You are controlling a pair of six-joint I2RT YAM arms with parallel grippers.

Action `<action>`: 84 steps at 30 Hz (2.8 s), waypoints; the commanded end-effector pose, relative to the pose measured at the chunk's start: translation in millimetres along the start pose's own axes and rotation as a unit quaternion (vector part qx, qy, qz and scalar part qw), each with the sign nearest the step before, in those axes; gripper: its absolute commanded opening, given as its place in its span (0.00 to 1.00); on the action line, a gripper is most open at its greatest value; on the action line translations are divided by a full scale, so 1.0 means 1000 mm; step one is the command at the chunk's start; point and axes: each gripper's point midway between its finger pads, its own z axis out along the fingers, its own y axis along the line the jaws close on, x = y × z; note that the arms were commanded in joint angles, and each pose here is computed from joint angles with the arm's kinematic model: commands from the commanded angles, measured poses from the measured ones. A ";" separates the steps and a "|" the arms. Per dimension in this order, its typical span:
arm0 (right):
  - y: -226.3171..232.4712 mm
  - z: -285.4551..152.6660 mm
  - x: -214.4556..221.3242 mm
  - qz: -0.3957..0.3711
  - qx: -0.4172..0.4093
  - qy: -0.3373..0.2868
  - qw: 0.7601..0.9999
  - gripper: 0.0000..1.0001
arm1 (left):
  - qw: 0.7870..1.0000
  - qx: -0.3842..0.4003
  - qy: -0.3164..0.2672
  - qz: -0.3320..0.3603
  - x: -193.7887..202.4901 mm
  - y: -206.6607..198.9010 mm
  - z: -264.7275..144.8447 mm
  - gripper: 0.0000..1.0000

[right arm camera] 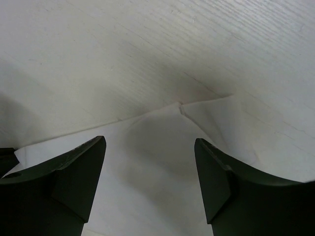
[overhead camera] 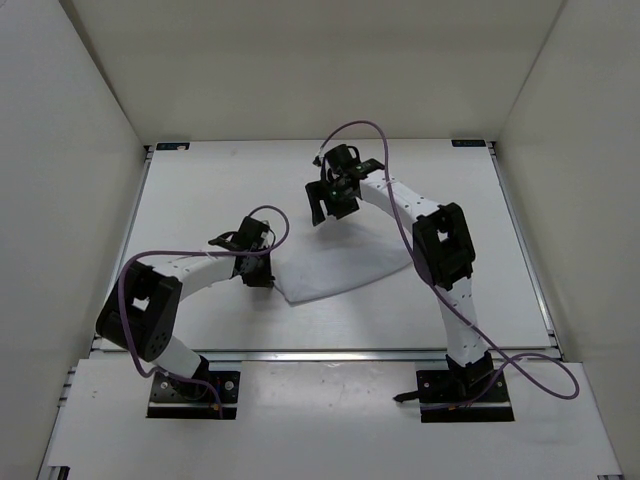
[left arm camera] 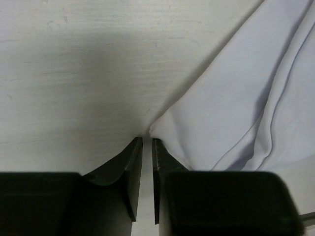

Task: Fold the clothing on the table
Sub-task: Flatten the skirt out

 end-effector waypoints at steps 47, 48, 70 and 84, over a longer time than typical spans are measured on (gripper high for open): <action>-0.022 0.004 -0.022 0.021 -0.022 -0.020 0.999 0.00 | 0.998 0.061 -0.035 -0.004 -0.046 -0.038 0.009 0.35; -0.019 -0.005 -0.026 0.018 -0.026 -0.028 0.999 0.00 | 0.997 0.061 -0.039 -0.002 -0.047 -0.040 0.011 0.33; 0.070 -0.145 0.159 0.003 -0.126 0.054 0.991 0.00 | 1.000 0.012 -0.014 0.007 -0.065 -0.020 0.049 0.17; 0.039 -0.226 0.134 0.055 -0.110 -0.038 0.992 0.41 | 0.999 -0.001 -0.025 0.031 -0.100 -0.032 0.060 0.21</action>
